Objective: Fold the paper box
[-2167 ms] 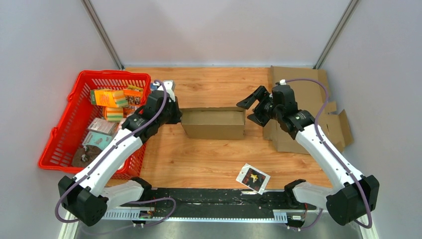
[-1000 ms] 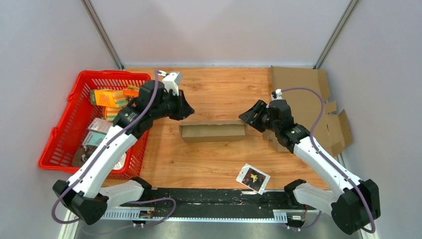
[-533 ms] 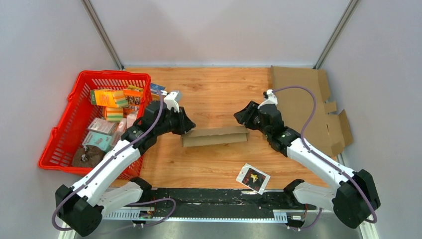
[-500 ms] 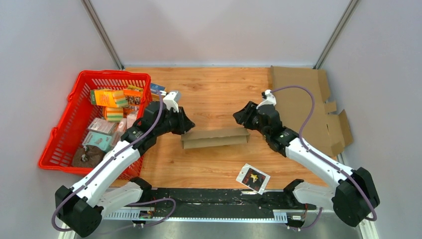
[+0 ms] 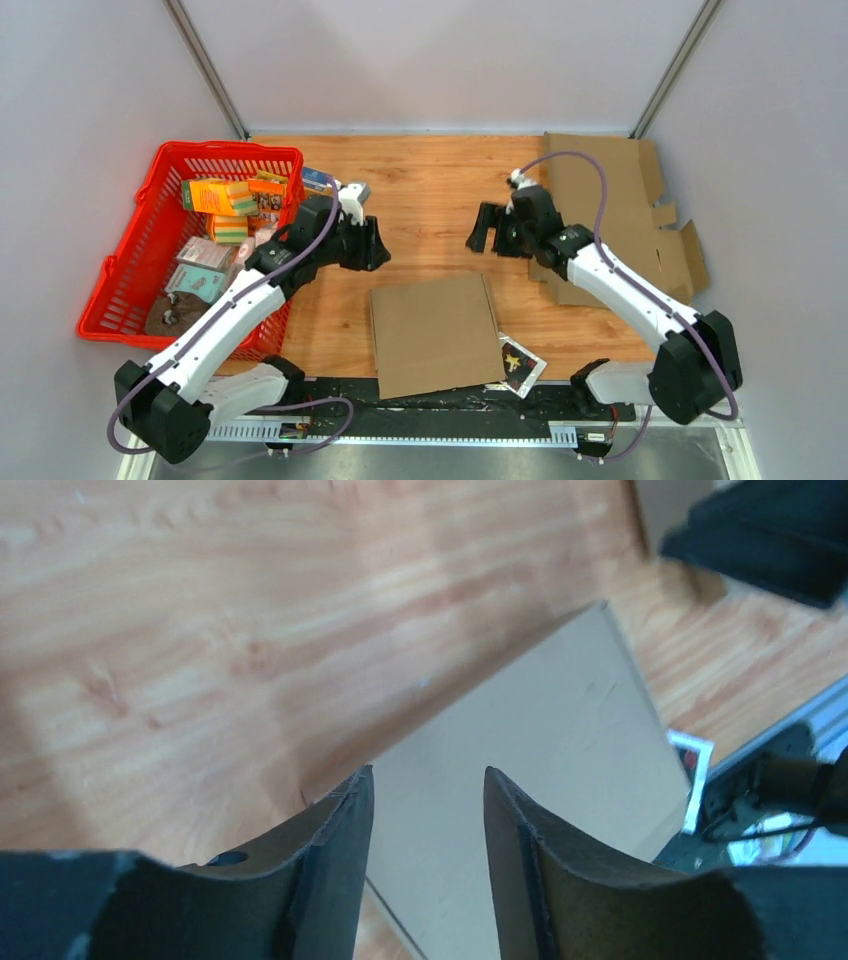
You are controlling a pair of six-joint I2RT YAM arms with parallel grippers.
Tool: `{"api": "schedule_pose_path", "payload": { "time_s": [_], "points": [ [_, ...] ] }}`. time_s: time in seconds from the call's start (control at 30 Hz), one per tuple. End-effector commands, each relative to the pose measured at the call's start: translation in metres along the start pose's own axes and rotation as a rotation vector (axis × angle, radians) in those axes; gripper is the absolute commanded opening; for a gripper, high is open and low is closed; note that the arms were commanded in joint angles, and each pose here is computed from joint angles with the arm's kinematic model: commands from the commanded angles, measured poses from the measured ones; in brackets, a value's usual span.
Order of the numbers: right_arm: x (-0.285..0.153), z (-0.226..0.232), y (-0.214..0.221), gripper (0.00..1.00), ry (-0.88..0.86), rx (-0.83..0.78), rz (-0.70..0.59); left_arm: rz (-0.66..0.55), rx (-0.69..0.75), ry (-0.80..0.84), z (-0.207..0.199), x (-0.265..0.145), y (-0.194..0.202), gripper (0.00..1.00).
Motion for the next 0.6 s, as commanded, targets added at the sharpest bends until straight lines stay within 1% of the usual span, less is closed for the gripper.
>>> {"api": "schedule_pose_path", "payload": {
  "time_s": [0.0, 0.03, 0.07, 0.1, 0.13, 0.17, 0.2, 0.23, 0.27, 0.33, 0.37, 0.4, 0.43, 0.47, 0.5, 0.53, 0.57],
  "points": [
    [-0.055, 0.041, 0.102, 0.84, -0.180, -0.095, 0.287, 0.084, -0.042, 0.095, -0.009, 0.023, 0.021, 0.46],
    [-0.060, 0.041, 0.108, 0.73, -0.143, -0.114, 0.271, 0.093, -0.049, 0.114, -0.012, 0.030, 0.019, 0.44],
    [-0.073, 0.051, 0.130, 0.65, -0.157, -0.172, 0.309, 0.115, -0.052, 0.118, -0.015, 0.046, 0.016, 0.42],
    [-0.084, 0.054, 0.136, 0.60, -0.150, -0.154, 0.301, 0.125, -0.060, 0.104, -0.014, 0.052, 0.014, 0.39],
    [-0.085, 0.048, 0.145, 0.47, -0.107, -0.178, 0.287, 0.140, -0.063, 0.090, -0.012, 0.058, 0.012, 0.39],
    [-0.097, 0.057, 0.167, 0.43, -0.143, -0.240, 0.317, 0.162, -0.064, 0.077, -0.011, 0.070, 0.009, 0.38],
    [-0.104, 0.058, 0.175, 0.39, -0.154, -0.256, 0.313, 0.168, -0.059, 0.052, -0.007, 0.076, 0.008, 0.38],
    [-0.104, 0.052, 0.188, 0.33, -0.131, -0.270, 0.315, 0.180, -0.057, 0.037, -0.005, 0.082, 0.007, 0.38],
    [-0.113, 0.059, 0.206, 0.31, -0.174, -0.311, 0.345, 0.202, -0.056, 0.020, -0.002, 0.093, 0.006, 0.38],
    [-0.117, 0.063, 0.228, 0.26, -0.199, -0.326, 0.393, 0.227, -0.045, -0.025, 0.006, 0.104, 0.008, 0.38],
    [-0.119, 0.070, 0.244, 0.23, -0.246, -0.354, 0.416, 0.256, -0.046, -0.037, 0.010, 0.114, 0.012, 0.38],
    [-0.115, 0.071, 0.254, 0.21, -0.231, -0.368, 0.441, 0.270, -0.044, -0.044, 0.012, 0.119, 0.014, 0.37],
    [-0.114, 0.072, 0.260, 0.13, -0.221, -0.369, 0.457, 0.297, -0.051, -0.051, 0.015, 0.126, 0.021, 0.37],
    [-0.111, 0.075, 0.266, 0.10, -0.227, -0.380, 0.462, 0.299, -0.054, -0.047, 0.015, 0.129, 0.020, 0.37],
    [-0.102, 0.073, 0.269, 0.07, -0.196, -0.390, 0.453, 0.304, -0.061, -0.046, 0.015, 0.132, 0.022, 0.36],
    [-0.097, 0.075, 0.271, 0.02, -0.196, -0.381, 0.440, 0.311, -0.067, -0.049, 0.017, 0.137, 0.026, 0.36],
    [-0.092, 0.071, 0.272, 0.00, -0.161, -0.356, 0.432, 0.319, -0.069, -0.054, 0.019, 0.138, 0.029, 0.35]
  ]
}}
Point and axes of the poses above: each gripper's point midway between its finger pads, its own x axis out along the fingers, its own z axis along the line the jaws close on, y = z × x, the point moved 2 cm from there along -x, back along the fingers
